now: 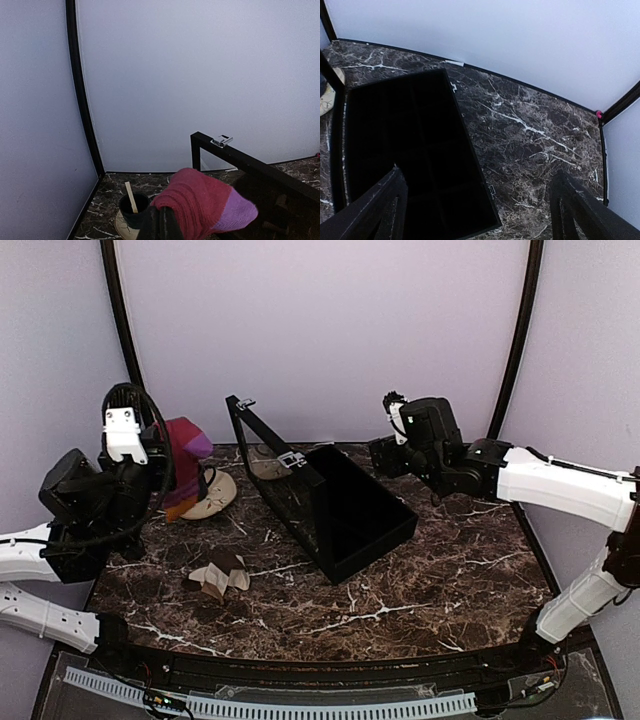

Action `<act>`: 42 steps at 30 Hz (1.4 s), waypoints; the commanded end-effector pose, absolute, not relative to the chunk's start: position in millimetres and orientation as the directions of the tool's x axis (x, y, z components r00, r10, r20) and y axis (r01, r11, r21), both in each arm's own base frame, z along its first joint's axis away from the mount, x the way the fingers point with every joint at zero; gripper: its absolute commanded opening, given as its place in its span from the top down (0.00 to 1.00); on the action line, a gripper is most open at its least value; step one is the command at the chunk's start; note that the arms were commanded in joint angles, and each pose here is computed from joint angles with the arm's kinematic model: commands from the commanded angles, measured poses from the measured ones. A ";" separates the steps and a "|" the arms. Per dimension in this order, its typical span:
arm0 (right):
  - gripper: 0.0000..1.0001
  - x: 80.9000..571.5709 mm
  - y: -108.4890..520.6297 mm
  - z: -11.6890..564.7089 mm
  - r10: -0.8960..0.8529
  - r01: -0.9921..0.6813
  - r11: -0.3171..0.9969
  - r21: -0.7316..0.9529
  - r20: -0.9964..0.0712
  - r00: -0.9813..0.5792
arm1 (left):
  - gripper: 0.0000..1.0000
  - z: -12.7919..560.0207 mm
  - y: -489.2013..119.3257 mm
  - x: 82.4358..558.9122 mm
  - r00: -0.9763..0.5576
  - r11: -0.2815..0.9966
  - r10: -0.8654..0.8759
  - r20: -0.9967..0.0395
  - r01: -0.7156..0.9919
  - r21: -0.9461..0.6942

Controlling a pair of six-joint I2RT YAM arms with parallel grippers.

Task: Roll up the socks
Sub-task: Place the sock at the center of the board.

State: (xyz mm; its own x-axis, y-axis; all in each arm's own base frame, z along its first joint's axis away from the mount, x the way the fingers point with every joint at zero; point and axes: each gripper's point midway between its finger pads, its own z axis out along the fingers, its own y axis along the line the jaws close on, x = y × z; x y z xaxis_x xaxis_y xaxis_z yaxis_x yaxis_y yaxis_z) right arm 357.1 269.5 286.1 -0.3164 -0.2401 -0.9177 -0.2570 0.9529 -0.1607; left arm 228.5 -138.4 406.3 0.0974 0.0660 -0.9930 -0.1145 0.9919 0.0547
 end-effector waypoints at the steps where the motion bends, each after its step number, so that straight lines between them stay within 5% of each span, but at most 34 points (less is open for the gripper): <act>1: 0.06 381.5 255.6 240.6 -0.268 -0.289 0.945 -0.153 -0.869 -0.416 | 1.00 333.3 -148.0 226.1 -0.045 0.998 -0.002 -0.999 -0.070 0.001; 17: 0.02 468.2 251.8 157.3 -0.366 -0.388 0.909 -0.156 -0.744 -0.559 | 1.00 226.7 -179.0 221.1 -0.284 0.998 -0.048 -0.958 0.019 -0.056; 31: 0.03 474.9 263.0 111.9 -0.385 -0.429 0.896 -0.113 -0.680 -0.624 | 1.00 191.5 -177.6 216.6 -0.358 0.997 -0.075 -0.931 0.003 -0.082; 38: 0.06 475.6 256.7 95.8 -0.387 -0.425 0.898 -0.111 -0.656 -0.647 | 0.58 184.2 -171.3 214.4 -0.373 0.995 -0.102 -0.922 -0.022 -0.101; 42: 0.09 477.5 256.1 91.1 -0.383 -0.429 0.898 -0.096 -0.648 -0.658 | 0.46 185.8 -168.5 213.8 -0.369 0.994 -0.106 -0.923 -0.027 -0.103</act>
